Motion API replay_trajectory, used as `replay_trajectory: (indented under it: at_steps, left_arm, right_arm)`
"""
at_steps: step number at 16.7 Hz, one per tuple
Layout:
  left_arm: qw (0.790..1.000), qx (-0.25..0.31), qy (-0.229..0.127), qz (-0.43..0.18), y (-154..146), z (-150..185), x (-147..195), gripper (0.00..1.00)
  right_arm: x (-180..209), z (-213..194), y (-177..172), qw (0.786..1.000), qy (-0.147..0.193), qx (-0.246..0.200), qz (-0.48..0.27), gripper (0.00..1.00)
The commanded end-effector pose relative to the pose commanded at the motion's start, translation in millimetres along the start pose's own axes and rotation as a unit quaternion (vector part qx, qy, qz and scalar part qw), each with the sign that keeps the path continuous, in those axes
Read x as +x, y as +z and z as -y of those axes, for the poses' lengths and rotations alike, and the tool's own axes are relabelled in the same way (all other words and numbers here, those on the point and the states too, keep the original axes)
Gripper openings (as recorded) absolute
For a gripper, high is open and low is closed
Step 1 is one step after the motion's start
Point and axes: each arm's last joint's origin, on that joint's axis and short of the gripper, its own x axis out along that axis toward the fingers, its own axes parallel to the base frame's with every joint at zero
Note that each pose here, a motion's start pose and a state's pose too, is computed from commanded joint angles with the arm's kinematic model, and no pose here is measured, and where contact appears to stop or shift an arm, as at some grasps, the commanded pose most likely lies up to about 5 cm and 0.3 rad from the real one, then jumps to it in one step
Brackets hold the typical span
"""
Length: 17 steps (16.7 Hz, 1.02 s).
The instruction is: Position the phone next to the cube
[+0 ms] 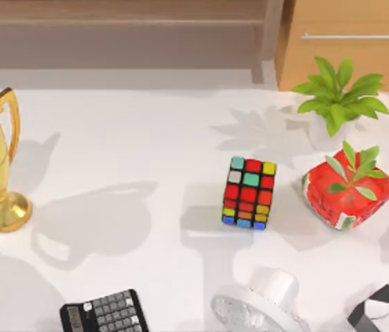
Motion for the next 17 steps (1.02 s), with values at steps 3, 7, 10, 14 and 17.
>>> replay_trajectory:
  at_steps: [3,7,10,14,17]
  left_arm:
    - [1.000,0.000,0.000,0.000,0.0,0.0,0.0,0.47]
    - [1.000,0.000,0.000,0.000,0.0,0.0,0.0,0.17]
    - [1.000,0.000,0.000,0.000,0.0,0.0,0.0,0.00]
    - [1.000,0.000,0.000,0.000,0.0,0.0,0.0,0.00]
    - [1.000,0.000,0.000,0.000,0.0,0.0,0.0,0.00]
  right_arm:
    - [0.0,0.0,0.0,1.000,0.000,0.000,0.000,1.00]
    - [0.0,0.0,0.0,1.000,0.000,0.000,0.000,1.00]
    - [0.0,0.0,0.0,1.000,0.000,0.000,0.000,1.00]
    - [0.0,0.0,0.0,1.000,0.000,0.000,0.000,1.00]
    - [0.0,0.0,0.0,1.000,0.000,0.000,0.000,1.00]
